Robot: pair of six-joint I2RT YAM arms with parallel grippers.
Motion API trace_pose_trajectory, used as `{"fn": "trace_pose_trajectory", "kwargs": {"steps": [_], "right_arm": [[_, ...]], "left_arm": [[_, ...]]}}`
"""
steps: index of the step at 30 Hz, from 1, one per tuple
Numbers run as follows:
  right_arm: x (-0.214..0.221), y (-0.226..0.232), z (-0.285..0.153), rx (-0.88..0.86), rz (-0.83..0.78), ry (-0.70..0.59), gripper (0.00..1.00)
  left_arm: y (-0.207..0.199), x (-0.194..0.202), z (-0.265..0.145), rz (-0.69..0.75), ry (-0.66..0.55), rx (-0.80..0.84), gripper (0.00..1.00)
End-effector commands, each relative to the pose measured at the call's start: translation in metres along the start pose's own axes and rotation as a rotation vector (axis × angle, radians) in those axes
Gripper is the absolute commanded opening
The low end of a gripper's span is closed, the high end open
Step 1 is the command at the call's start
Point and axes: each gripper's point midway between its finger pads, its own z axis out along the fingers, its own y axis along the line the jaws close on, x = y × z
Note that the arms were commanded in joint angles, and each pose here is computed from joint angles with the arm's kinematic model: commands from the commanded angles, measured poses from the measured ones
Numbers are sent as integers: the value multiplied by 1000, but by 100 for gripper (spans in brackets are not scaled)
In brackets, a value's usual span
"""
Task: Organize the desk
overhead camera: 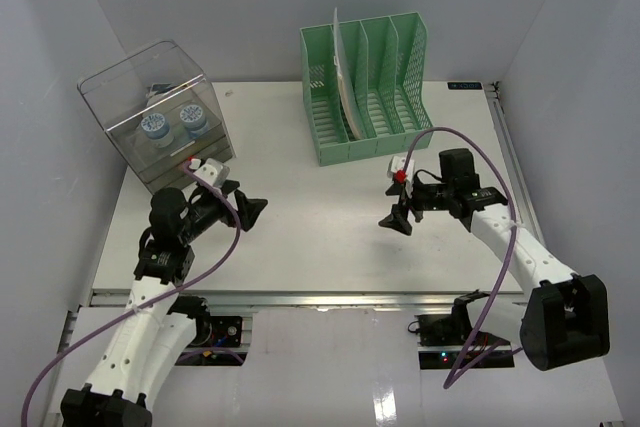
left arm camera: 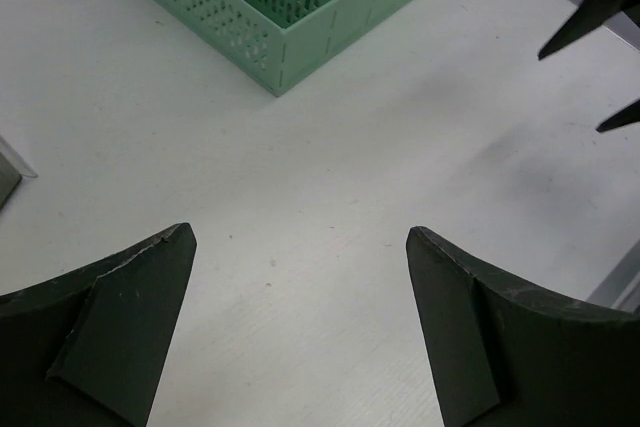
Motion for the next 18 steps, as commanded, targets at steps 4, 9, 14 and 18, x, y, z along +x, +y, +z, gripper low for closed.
{"fn": "trace_pose_trajectory", "kwargs": {"steps": [4,9,14,18], "right_arm": [[-2,-55,-37,253,189,-58,90],[9,-99,-76,547,372,-142,90],[20,-126,-108,747,511,-178,90],[32,-136,-123,837,589,-187,90]], "left_arm": [[-12,-9,-6,7,-25,44,98],[-13,-13,-9,15,-41,43,98],[-13,-16,-12,25,-54,35,98],[-13,-17,-12,24,-55,33,98]]}}
